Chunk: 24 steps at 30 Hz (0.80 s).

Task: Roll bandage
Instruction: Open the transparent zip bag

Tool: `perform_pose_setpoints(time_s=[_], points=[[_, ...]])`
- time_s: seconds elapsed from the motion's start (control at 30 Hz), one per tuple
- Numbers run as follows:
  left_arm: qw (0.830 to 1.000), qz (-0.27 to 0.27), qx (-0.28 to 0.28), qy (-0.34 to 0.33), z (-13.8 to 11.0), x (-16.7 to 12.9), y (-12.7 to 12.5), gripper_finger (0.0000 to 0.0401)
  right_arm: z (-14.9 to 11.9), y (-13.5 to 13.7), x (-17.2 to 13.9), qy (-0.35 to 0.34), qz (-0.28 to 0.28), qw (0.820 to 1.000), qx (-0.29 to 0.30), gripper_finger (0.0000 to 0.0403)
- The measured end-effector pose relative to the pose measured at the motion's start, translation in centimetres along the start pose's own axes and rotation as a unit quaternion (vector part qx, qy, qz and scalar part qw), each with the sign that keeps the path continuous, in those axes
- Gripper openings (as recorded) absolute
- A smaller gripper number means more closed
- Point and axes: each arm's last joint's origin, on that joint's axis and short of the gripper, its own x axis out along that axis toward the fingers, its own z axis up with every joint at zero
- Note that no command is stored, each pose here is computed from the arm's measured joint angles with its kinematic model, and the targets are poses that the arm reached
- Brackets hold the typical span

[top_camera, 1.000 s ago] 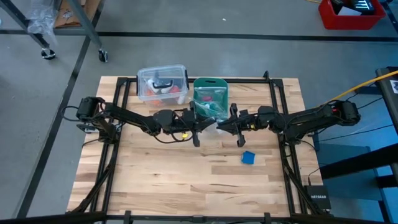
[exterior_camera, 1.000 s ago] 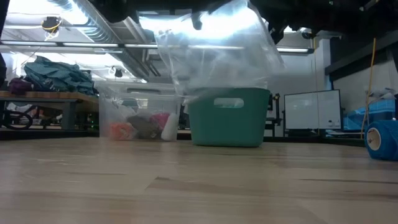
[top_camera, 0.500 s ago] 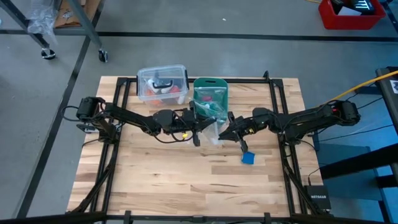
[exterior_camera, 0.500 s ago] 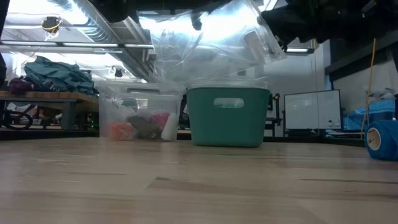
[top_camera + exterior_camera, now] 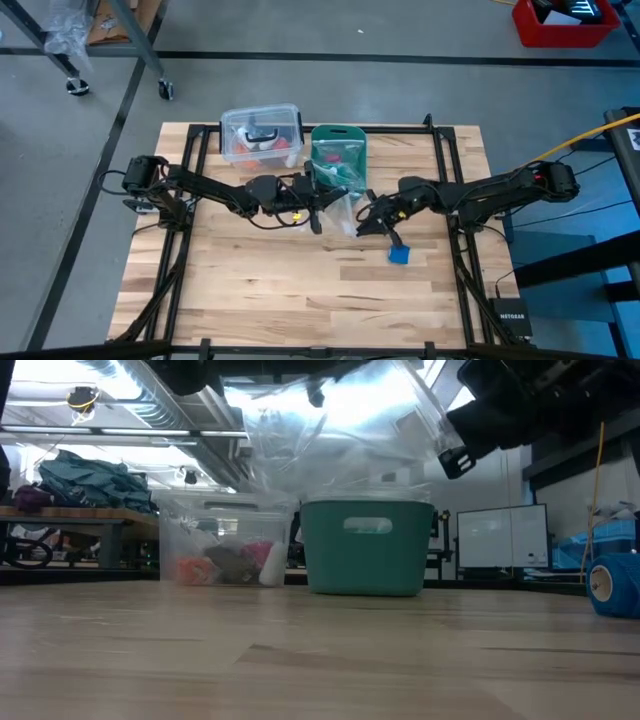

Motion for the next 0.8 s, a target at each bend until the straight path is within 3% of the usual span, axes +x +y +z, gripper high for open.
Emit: perform_pose_setpoints(time_s=[0.43, 0.8], points=[[1.0, -0.017, 0.001, 0.002, -0.04, 0.01, -0.09, 0.0, -0.39, -0.06, 0.0, 0.017, -0.007, 1.0, 0.008, 0.0036], [0.999, -0.04, 0.01, 0.03, -0.44, 0.01, -0.26, 0.0, -0.13, -0.19, 0.02, -0.003, -0.033, 0.998, 0.048, 0.0188]])
